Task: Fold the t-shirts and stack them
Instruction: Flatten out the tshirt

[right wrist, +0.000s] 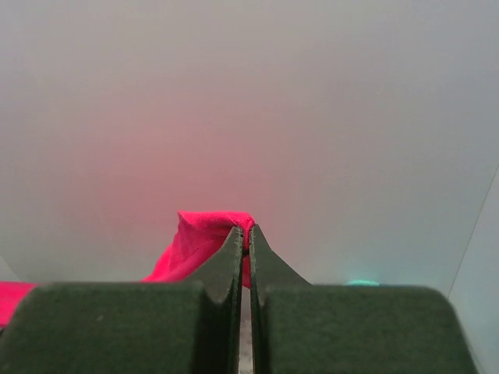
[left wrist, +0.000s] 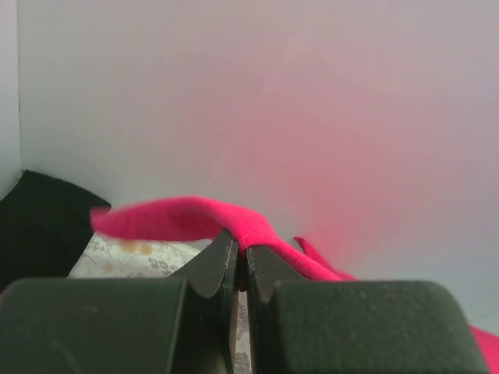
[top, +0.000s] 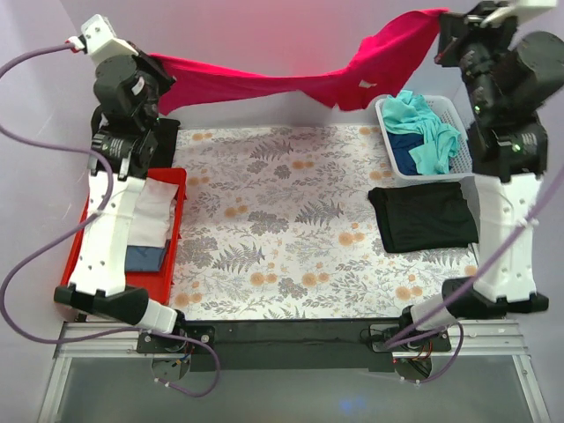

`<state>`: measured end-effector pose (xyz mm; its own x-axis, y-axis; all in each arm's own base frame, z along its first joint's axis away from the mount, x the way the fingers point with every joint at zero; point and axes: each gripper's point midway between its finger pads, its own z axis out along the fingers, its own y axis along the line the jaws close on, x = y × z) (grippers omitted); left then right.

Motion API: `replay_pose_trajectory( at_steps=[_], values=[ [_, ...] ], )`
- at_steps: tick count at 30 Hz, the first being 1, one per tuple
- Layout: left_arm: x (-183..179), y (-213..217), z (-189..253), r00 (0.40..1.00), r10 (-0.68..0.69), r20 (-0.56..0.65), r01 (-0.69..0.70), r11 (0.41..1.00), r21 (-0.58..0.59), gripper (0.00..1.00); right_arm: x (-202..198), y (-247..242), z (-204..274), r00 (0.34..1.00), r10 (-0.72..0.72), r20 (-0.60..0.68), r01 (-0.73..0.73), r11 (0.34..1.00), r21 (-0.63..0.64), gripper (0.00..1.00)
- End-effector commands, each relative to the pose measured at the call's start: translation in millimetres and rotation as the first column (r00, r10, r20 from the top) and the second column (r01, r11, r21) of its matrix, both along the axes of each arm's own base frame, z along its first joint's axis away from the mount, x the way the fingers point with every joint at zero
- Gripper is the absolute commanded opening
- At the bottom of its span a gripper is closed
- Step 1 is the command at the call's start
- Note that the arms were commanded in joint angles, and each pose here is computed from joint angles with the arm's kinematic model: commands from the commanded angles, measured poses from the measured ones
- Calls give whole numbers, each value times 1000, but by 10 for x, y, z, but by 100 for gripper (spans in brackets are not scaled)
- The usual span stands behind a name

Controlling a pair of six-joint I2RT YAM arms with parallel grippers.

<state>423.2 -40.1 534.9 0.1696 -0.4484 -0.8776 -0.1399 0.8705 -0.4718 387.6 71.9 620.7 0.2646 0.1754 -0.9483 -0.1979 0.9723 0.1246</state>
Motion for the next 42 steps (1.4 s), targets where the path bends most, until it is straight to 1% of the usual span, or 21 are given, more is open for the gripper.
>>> replay_pose_trajectory(
  at_steps=[1,2,3,5,7,11,14,17,20,21,23,24,25,26,27,29,32,34,35,38,42],
  values=[
    [-475,49,327,995,-39,89,40,999,-7,0,-718,-108,629,976,9,215,-10,1000,2,1],
    [-657,88,420,992,-40,119,42,999,-12,0,-786,-113,638,975,13,222,-13,1000,0,1],
    [-730,95,439,991,-46,128,47,999,-11,0,-997,-134,724,967,20,253,-21,1000,-1,1],
    [-937,134,491,987,-52,149,52,999,6,0,-1150,-149,765,961,24,275,-22,1000,-10,1],
    [-1034,149,517,987,-60,152,54,998,39,0,-1387,-213,870,949,9,315,-9,1000,-3,1],
    [-1158,221,643,984,-41,175,26,996,84,0,-1650,-311,1049,926,-25,376,24,1000,9,1],
    [-1088,206,659,985,-41,170,26,995,94,0,-1685,-338,1158,910,-39,413,35,999,16,1],
    [-955,124,552,988,-67,140,57,995,77,0,-1401,-345,1115,917,-69,393,71,997,10,1],
    [-755,53,142,996,-79,46,77,996,45,0,-652,-274,661,964,-93,250,101,995,-19,1],
    [-619,8,-225,996,-85,-37,86,995,43,0,-477,-251,506,974,-94,207,101,995,-25,1],
    [-530,-26,-648,989,-87,-124,90,996,20,0,-5,-165,-59,994,-87,65,90,995,-39,1],
    [-451,-67,-1105,973,-89,-211,90,996,-5,0,235,-113,-364,997,-80,-8,80,996,-47,1],
    [-430,-70,-1344,964,-86,-252,84,996,-20,0,377,-64,-588,996,-65,-57,63,997,-34,1],
    [-415,-68,-1519,959,-78,-274,72,997,-35,0,639,-1,-1086,986,-57,-159,51,998,-37,1],
    [-375,-94,-1918,937,-79,-339,64,996,-56,0,835,66,-1511,971,-39,-235,34,999,-26,1],
    [-333,-99,-2364,909,-66,-411,44,997,-63,0,1021,107,-1867,957,-33,-287,38,999,11,1],
    [-26,-75,-2764,895,-13,-445,-8,999,-46,0,1472,181,-2846,891,-45,-451,64,998,27,1],
    [279,-107,-3025,877,4,-480,-13,1000,-14,0,1693,191,-3112,871,-62,-487,88,996,30,1],
    [401,-73,-3013,880,30,-475,-33,999,0,0,1762,177,-3167,867,-80,-493,106,994,26,1],
    [838,-140,-3294,876,-16,-483,10,1000,-16,0,2163,180,-3436,851,-122,-511,143,990,2,1],
    [1122,-177,-3237,886,-58,-461,33,998,-62,0,2385,199,-3291,861,-133,-490,145,989,-13,1]
  ],
)
